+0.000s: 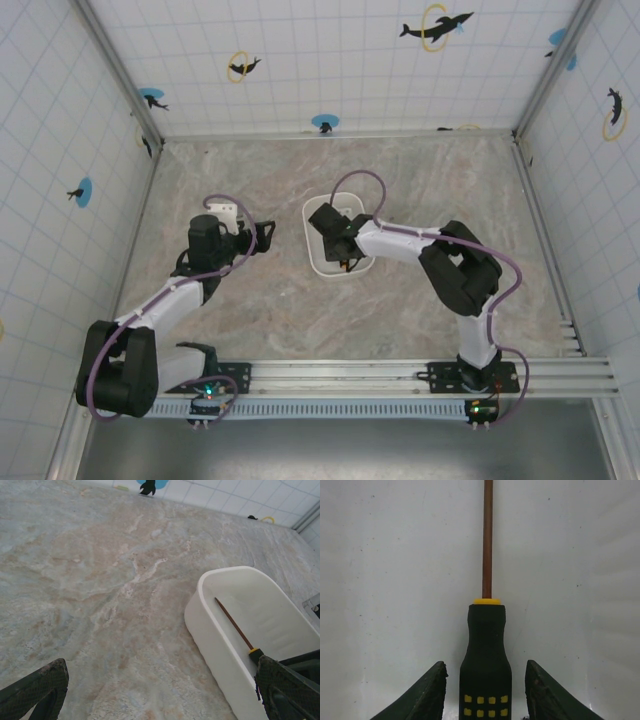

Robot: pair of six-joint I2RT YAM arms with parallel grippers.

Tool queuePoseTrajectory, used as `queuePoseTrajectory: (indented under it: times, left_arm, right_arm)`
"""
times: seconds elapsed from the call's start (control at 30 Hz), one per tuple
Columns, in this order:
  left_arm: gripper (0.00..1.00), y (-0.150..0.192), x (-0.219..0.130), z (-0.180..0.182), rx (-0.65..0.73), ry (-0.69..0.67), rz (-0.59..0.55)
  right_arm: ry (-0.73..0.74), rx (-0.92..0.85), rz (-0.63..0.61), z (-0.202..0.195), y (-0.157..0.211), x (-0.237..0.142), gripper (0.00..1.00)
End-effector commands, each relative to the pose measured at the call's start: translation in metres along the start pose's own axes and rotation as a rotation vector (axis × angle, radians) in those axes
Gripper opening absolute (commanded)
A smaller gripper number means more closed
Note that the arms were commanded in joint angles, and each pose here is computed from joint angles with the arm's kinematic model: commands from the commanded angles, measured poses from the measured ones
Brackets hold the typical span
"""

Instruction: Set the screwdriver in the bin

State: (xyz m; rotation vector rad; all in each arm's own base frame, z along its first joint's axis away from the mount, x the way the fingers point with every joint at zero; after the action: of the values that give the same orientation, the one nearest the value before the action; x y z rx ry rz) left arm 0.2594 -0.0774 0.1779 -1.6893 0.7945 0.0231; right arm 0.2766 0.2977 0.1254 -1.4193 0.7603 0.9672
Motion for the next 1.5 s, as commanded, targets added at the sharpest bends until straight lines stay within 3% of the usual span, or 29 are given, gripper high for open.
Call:
queuePoseTrajectory:
  times: [0.0,0.13,0.4,0.6,0.87,1.03,1.17,1.47]
  left_arm:
    - [0.98,-0.002,-0.003,-0.002,0.038,-0.011,0.01]
    - [0.97,-0.007,-0.005,-0.003,0.056,-0.022,-0.002]
    - [0.97,-0.019,-0.006,-0.003,0.103,-0.052,-0.036]
    - [0.98,-0.026,-0.016,-0.001,0.206,-0.132,-0.142]
    - [0.97,-0.032,-0.037,0.008,0.299,-0.357,-0.241]
    - [0.97,-0.028,-0.04,0.013,0.339,-0.425,-0.277]
    - [0.97,-0.023,-0.039,0.016,0.383,-0.46,-0.289]
    - [0.97,-0.006,-0.034,0.03,0.388,-0.56,-0.31]
  right_arm:
    - [-0.021,-0.014,-0.076,0.004,-0.023,-0.041,0.49]
    - [-0.036,-0.035,-0.085,-0.003,-0.037,-0.064,0.55]
    - [-0.24,-0.055,-0.037,-0.033,-0.056,-0.094,0.66]
    - [-0.246,-0.055,-0.221,-0.091,-0.066,-0.116,0.72]
    - [-0.098,0.021,-0.476,-0.184,-0.054,-0.116,0.76]
    - [0.016,0.089,-0.578,-0.233,-0.036,-0.103,0.76]
    - [0.124,0.133,-0.658,-0.258,-0.021,-0.098,0.78]
    - [0.157,0.239,-0.792,-0.291,0.002,-0.079,0.8]
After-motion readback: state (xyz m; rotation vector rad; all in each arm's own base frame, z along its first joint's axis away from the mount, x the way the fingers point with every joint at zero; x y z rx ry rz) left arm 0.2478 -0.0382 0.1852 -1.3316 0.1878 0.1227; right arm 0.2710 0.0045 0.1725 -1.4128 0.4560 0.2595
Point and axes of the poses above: each hand's point on the last joint's axis, 136 mm out from that joint toward the fingers, its own x axis out along the fingers, its own z axis along the line the jaws close on, y = z × x, the point moved 10 cm from there along -x, back along the fingers, and after that the axes turned 5 degrees about x, right-handed, at the moved point
